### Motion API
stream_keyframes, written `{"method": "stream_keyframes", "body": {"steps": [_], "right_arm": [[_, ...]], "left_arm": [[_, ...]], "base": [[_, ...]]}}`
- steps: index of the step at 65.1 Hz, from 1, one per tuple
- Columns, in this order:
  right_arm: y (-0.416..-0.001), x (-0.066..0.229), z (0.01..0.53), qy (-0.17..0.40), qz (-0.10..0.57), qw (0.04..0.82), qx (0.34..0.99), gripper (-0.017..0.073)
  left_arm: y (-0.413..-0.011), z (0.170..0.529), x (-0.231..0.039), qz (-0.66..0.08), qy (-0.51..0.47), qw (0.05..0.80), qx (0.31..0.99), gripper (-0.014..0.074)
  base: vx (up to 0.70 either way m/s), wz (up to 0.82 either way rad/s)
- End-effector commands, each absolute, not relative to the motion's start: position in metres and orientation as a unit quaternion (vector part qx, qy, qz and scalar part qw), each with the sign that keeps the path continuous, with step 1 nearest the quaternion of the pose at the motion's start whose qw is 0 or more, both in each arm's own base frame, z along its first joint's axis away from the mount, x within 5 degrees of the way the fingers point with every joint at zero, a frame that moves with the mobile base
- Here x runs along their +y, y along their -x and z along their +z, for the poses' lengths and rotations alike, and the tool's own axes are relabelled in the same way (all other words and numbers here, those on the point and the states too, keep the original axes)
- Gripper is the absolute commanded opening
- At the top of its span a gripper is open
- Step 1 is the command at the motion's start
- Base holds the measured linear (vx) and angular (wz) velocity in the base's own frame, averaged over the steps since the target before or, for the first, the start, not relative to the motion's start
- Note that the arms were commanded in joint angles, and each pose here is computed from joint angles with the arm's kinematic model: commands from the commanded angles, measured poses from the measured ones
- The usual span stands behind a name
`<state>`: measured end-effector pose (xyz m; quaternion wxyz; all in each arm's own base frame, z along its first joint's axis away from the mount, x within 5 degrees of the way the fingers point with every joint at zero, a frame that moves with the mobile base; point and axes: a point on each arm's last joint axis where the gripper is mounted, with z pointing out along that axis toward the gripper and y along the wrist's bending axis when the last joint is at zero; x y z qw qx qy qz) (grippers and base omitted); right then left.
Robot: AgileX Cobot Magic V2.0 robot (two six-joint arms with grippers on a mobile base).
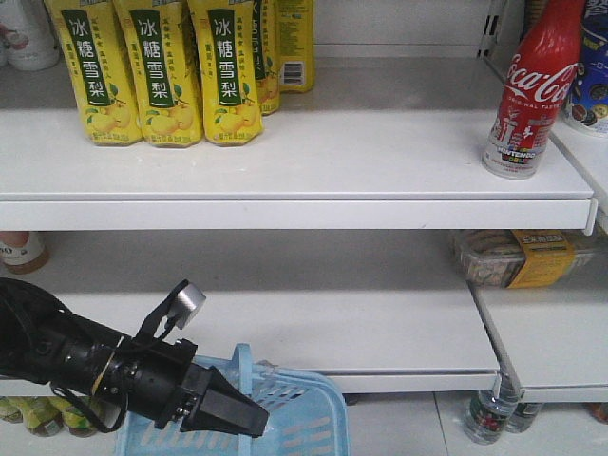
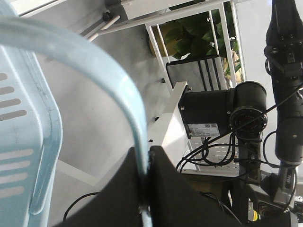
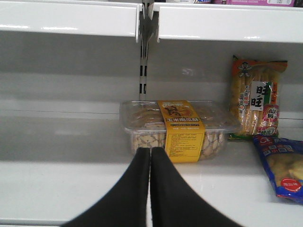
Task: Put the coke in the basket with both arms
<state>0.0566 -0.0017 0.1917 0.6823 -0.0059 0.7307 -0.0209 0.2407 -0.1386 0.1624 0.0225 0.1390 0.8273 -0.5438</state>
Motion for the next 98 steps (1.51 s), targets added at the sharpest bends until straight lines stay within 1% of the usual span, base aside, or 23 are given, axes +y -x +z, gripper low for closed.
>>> {"method": "stream_keyframes", "body": {"steps": [1,22,33,41,51,62,66,80,93,98], "right_arm": [[-0.056,-0.001,0.196,0.012,-0.023,0.712,0.702,-0.0009],[-0.056,-0.001,0.197,0.012,-0.023,0.714,0.699,-0.0009],[-0.055,0.000,0.209,-0.021,0.018,0.755,0.655,-0.0009],[-0.054,0.000,0.232,-0.011,0.006,0.765,0.644,-0.0009],[-0.061,-0.001,0.271,-0.005,-0.002,0.750,0.661,-0.0009],[-0.083,-0.001,0.307,-0.007,-0.001,0.717,0.697,-0.0009],[-0.090,-0.001,0.316,-0.008,0.001,0.714,0.700,-0.0009],[-0.106,-0.001,0.318,-0.017,0.010,0.706,0.708,-0.0009],[-0.106,-0.001,0.318,-0.014,0.007,0.706,0.708,0.0000],[-0.106,-0.001,0.319,-0.014,0.007,0.707,0.707,0.0020]], "left_arm": [[-0.234,0.195,-0.144,-0.628,-0.162,0.017,0.761,-0.0006],[-0.234,0.195,-0.144,-0.628,-0.162,0.017,0.761,-0.0006],[-0.234,0.195,-0.144,-0.628,-0.162,0.017,0.761,-0.0006],[-0.234,0.195,-0.144,-0.628,-0.162,0.017,0.761,-0.0006],[-0.234,0.195,-0.144,-0.628,-0.162,0.017,0.761,-0.0006],[-0.234,0.195,-0.144,-0.628,-0.162,0.017,0.761,-0.0006],[-0.234,0.195,-0.144,-0.628,-0.162,0.017,0.761,-0.0006],[-0.234,0.195,-0.144,-0.628,-0.162,0.017,0.761,-0.0006],[-0.234,0.195,-0.144,-0.628,-0.162,0.017,0.761,-0.0006],[-0.234,0.195,-0.144,-0.628,-0.162,0.017,0.761,-0.0006]], "base": [[0.00,0.00],[0.00,0.00],[0.00,0.00],[0.00,0.00],[0.00,0.00],[0.00,0.00],[0.00,0.00],[0.00,0.00],[0.00,0.00],[0.00,0.00]]}}
